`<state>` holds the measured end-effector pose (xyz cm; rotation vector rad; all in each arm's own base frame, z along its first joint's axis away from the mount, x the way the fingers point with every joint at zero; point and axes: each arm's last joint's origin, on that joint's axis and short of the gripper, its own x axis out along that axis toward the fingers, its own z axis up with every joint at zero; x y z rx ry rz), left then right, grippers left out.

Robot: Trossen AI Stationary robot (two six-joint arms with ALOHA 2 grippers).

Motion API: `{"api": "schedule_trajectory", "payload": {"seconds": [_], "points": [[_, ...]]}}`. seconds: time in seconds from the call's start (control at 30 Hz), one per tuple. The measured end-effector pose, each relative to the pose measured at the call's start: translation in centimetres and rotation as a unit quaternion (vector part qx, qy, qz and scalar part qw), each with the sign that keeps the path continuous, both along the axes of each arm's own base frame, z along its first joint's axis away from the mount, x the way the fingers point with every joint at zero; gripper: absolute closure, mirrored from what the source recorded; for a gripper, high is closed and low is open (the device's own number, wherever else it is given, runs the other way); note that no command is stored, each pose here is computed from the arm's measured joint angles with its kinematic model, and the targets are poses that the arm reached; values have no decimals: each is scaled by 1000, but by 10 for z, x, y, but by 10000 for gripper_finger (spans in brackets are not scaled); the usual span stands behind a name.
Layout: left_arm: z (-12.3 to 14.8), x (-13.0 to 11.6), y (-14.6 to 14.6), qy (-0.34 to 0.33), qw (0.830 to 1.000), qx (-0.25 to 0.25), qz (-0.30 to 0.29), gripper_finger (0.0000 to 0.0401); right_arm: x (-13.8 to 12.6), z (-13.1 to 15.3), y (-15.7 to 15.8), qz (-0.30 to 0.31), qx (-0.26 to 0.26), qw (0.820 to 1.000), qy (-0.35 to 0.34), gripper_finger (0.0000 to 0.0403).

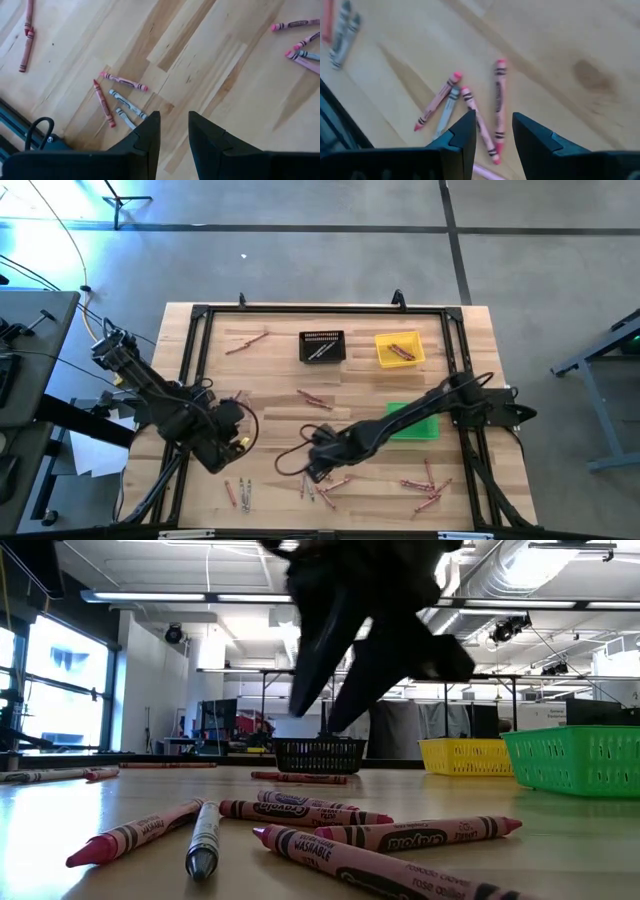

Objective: Sort crayons
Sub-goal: Put the pink crayon into the green basket

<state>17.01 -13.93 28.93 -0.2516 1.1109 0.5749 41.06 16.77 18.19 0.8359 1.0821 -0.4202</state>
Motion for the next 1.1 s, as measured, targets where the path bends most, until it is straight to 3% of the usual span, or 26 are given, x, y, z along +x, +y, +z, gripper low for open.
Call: {"api": "schedule_trajectory", "payload": {"seconds": [0.4,0.73,0.83,1.0,1.1], "points": [[0,-8,-9,1,1000,1,-29,316,33,-21,14,36,-38,995,87,289],[0,-9,-10,-5,999,7,-31,316,31,-38,13,34,-53,990,123,292],[0,-9,-10,-9,999,12,-31,316,30,-38,12,33,-57,989,129,316],[1,-8,-9,-16,999,19,-30,316,28,-39,10,43,-67,987,139,389],[1,-8,-9,-16,999,19,-30,316,29,-38,6,41,-59,987,143,388]]}}
